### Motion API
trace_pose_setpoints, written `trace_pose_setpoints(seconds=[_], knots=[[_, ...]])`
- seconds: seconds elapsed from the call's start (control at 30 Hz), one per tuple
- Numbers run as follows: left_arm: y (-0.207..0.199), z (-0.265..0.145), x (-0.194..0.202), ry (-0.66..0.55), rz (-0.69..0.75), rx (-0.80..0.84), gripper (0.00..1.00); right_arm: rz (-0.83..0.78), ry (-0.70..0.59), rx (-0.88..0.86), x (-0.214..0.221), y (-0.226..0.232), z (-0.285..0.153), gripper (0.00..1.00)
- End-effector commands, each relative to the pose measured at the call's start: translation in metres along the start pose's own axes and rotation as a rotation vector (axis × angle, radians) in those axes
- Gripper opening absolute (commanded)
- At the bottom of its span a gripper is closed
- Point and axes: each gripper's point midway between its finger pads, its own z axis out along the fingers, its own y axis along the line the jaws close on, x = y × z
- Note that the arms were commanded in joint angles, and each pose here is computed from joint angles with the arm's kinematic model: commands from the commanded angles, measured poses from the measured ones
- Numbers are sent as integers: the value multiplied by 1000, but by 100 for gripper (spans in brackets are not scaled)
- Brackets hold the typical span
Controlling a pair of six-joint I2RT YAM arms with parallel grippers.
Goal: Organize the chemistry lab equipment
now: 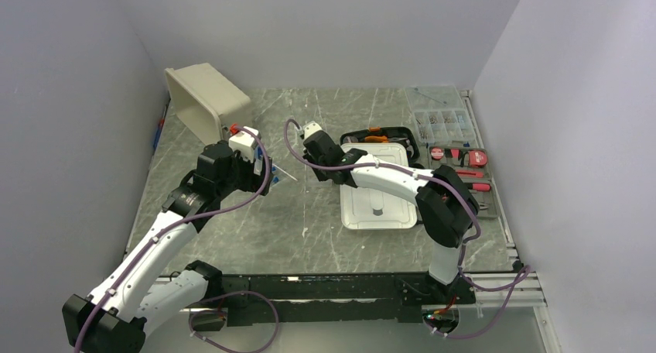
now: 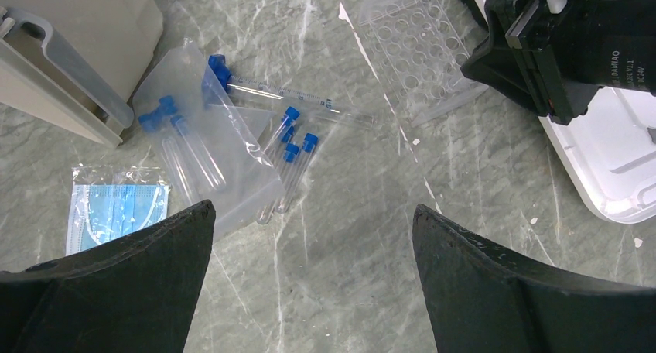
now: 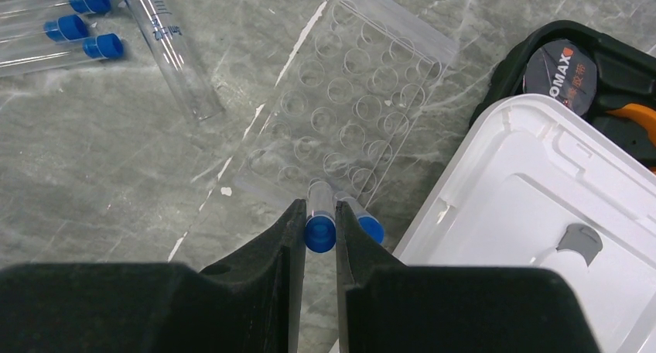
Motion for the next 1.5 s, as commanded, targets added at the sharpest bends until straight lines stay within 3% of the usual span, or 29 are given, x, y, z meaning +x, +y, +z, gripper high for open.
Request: trace_pose_setpoints(seconds=[0.0, 0.9, 1.47], knots=[[1, -1, -8, -29, -6, -2, 99, 35, -45, 2, -11, -2, 1, 6], [0, 0, -7, -20, -4, 0, 99, 79, -69, 2, 2, -5, 11, 5], [0, 2, -5, -13, -4, 2, 99, 50, -134, -11, -30, -8, -10, 32]])
